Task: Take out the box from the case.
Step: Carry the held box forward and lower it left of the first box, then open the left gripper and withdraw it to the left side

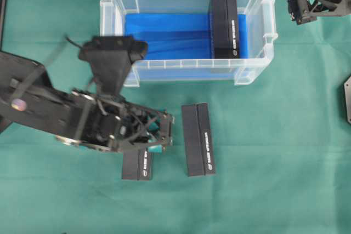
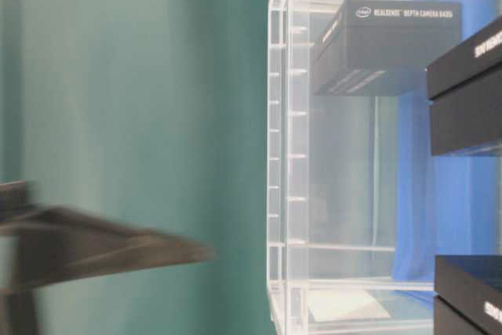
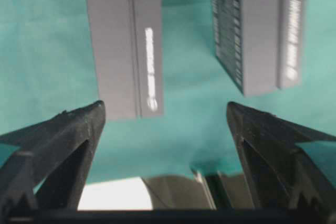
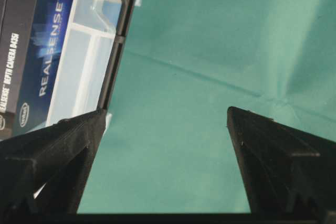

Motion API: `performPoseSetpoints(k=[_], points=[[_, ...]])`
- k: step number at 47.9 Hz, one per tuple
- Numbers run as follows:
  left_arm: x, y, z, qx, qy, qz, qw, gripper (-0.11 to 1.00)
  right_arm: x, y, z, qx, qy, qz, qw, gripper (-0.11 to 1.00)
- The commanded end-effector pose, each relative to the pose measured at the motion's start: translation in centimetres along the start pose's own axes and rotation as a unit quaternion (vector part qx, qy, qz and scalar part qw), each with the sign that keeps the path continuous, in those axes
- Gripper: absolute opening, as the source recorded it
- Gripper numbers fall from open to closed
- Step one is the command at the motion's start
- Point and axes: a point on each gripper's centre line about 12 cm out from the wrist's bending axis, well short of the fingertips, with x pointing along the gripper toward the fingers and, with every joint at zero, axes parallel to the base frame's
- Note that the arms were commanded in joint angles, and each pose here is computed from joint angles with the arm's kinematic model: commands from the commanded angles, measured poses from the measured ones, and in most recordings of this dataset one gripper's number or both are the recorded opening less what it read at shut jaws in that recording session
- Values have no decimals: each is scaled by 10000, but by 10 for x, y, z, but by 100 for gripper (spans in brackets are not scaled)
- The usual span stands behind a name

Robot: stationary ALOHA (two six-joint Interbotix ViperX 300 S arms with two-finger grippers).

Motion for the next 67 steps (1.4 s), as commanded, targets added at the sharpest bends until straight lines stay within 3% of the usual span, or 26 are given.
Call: performPoseSetpoints(k=[1, 7, 12, 22, 39, 51, 58, 67], points=[[-41, -2, 6, -65, 46, -291, 9995, 98, -7, 1, 3, 11, -84, 117, 9999, 93], [-60, -5, 8, -15, 2, -266, 9996, 98, -7, 1, 3, 11, -84, 117, 9999, 93], [-57, -5, 9, 113, -34, -169, 9998, 98, -6, 2, 3, 9, -84, 118, 9999, 93], [-52, 4, 11, 120, -63, -20, 9999, 98, -6, 1, 3, 14, -90, 115, 9999, 93], [-49, 55, 4, 381, -61, 282, 9989, 98, -7, 1, 3, 15, -87, 108, 9999, 93], [-53, 90, 7, 494, -48, 332, 9982, 98, -7, 0, 2, 23, -71, 73, 9999, 93], [-55, 105, 12, 495, -60, 345, 9982, 98, -6, -1, 2, 22, -47, 25, 10000, 93], [-54, 117, 20, 287, -98, 371, 9988, 98, -6, -1, 2, 34, -44, 35, 10000, 93]])
